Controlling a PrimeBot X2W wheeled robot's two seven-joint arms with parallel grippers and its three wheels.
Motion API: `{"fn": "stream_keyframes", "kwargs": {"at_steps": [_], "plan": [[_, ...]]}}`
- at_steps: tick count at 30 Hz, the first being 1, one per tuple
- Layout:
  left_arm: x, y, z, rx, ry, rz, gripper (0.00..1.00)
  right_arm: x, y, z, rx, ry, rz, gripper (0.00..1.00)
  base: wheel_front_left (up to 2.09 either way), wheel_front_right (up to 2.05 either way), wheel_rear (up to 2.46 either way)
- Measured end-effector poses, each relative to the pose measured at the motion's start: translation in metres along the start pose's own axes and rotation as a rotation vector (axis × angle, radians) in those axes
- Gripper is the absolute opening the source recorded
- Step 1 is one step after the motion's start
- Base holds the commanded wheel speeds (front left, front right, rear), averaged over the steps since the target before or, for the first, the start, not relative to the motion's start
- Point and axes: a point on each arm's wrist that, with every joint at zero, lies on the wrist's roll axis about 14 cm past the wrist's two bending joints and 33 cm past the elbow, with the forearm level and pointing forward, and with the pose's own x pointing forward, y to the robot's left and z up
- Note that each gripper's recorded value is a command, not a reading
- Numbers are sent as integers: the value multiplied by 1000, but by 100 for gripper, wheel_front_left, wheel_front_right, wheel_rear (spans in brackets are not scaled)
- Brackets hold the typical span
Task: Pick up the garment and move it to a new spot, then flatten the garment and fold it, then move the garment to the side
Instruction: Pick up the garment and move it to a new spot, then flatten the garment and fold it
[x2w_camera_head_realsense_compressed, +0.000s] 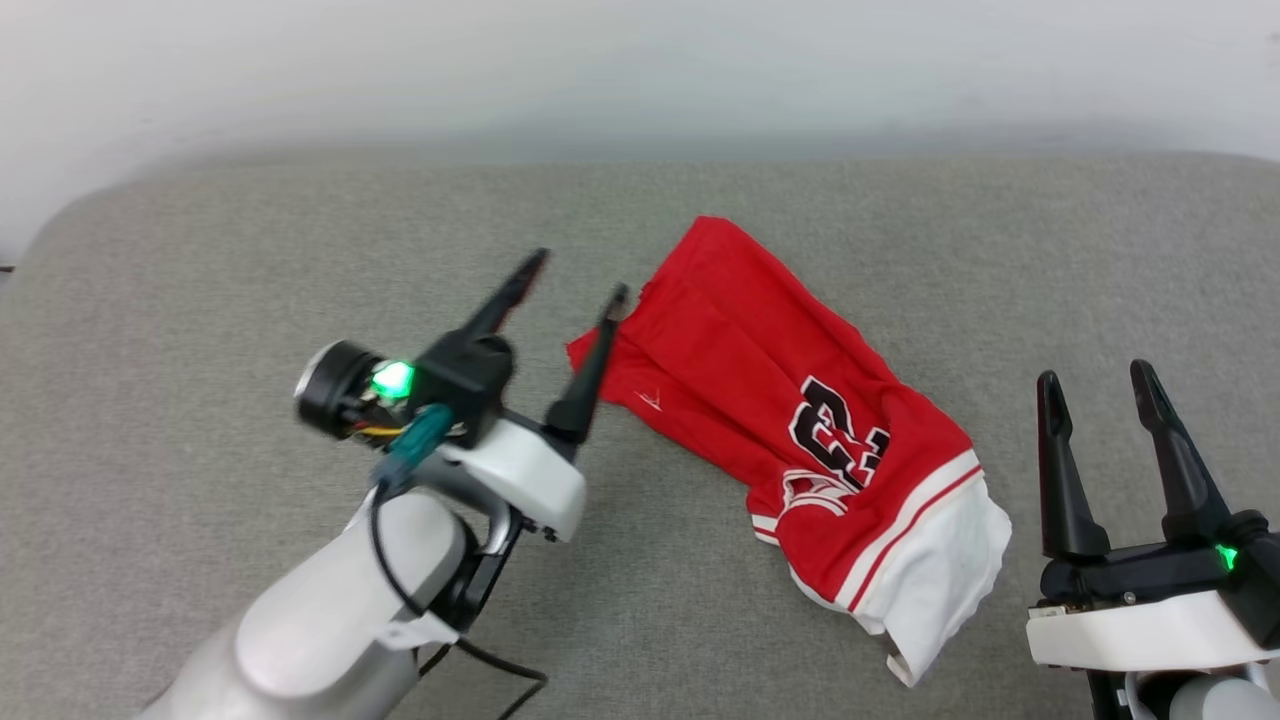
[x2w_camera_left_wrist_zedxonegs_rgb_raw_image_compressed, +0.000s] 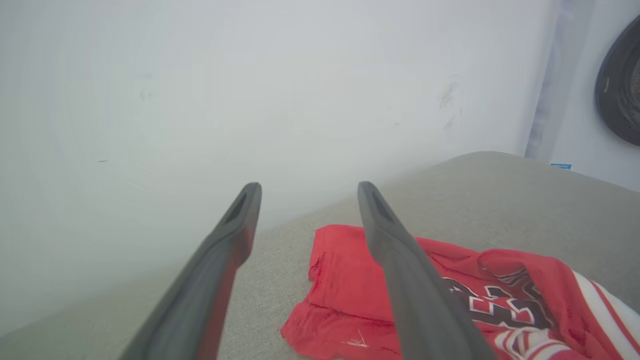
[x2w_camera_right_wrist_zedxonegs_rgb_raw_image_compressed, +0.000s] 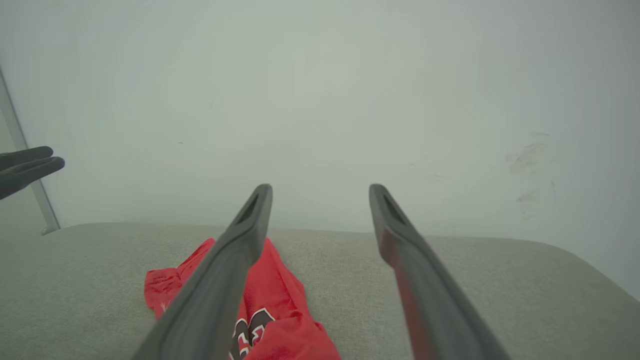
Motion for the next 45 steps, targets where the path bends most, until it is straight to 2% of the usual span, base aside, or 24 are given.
{"fn": "stream_keyframes", "kwargs": {"at_steps": [8,13,16,26,45], "plan": [[-64,64,17,32,-71,347,100,-2,11,3,6,-5,31,100,0,0,0],[-103,88,15,37,-75,505,100,-6,16,3,8,2,44,100,0,0,0],[-120,92,9,22,-64,553,100,-9,16,1,8,9,44,100,0,0,0],[-147,78,-20,5,10,549,100,-32,5,-10,0,64,7,100,0,0,0],[-152,62,-28,-12,22,495,100,-52,-6,-13,13,90,-33,100,0,0,0]]}}
